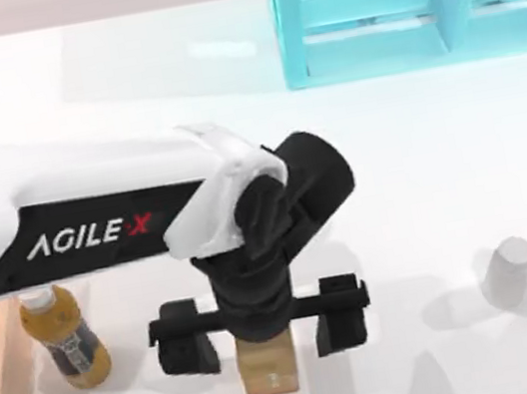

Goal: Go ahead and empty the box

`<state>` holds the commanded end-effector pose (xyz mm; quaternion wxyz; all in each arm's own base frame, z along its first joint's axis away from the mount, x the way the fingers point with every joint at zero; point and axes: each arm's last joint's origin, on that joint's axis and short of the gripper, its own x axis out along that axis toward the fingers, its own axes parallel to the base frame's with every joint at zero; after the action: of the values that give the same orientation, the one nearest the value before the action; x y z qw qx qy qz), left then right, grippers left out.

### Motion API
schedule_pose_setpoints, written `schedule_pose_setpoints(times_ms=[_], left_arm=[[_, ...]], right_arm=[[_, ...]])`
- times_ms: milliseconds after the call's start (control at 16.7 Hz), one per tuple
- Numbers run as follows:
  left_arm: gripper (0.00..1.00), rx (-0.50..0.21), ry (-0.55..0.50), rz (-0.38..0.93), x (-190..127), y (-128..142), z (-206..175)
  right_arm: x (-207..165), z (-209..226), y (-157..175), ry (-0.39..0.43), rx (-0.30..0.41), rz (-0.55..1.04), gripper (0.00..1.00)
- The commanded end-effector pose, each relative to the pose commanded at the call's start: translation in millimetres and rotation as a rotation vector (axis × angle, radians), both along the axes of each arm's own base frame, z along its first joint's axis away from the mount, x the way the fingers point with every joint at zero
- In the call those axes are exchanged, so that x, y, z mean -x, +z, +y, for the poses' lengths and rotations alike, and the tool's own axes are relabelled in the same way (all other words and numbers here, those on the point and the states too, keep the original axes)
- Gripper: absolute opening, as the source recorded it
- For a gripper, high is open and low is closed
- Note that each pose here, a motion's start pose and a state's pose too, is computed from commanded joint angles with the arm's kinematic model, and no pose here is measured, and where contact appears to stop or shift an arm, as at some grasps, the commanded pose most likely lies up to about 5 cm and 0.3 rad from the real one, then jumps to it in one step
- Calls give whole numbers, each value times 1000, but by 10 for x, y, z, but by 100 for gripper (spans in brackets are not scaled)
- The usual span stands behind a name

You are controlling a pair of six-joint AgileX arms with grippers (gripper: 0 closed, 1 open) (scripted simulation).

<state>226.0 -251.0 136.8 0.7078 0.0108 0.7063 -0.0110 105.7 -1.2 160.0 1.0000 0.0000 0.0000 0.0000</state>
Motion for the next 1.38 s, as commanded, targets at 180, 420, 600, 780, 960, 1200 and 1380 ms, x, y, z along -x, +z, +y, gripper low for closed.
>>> schedule_pose_setpoints(times_ms=[180, 420, 600, 780, 960, 1200, 1380], left_arm=[[100, 1, 2, 0, -4, 12, -1], [100, 1, 2, 1, -23, 301, -30], [100, -10, 1, 5, -8, 633, -12], [100, 0, 1, 0, -2, 802, 1], [100, -2, 2, 2, -7, 785, 2], [100, -2, 2, 4, -205, 815, 123], [100, -3, 2, 8, -610, 876, 478]], right_arm=[[0, 0, 0, 0, 0, 0, 100], [0, 0, 0, 0, 0, 0, 100], [0, 0, 0, 0, 0, 0, 100], [0, 0, 0, 0, 0, 0, 100], [0, 0, 0, 0, 0, 0, 100], [0, 0, 0, 0, 0, 0, 100], [0, 0, 0, 0, 0, 0, 100]])
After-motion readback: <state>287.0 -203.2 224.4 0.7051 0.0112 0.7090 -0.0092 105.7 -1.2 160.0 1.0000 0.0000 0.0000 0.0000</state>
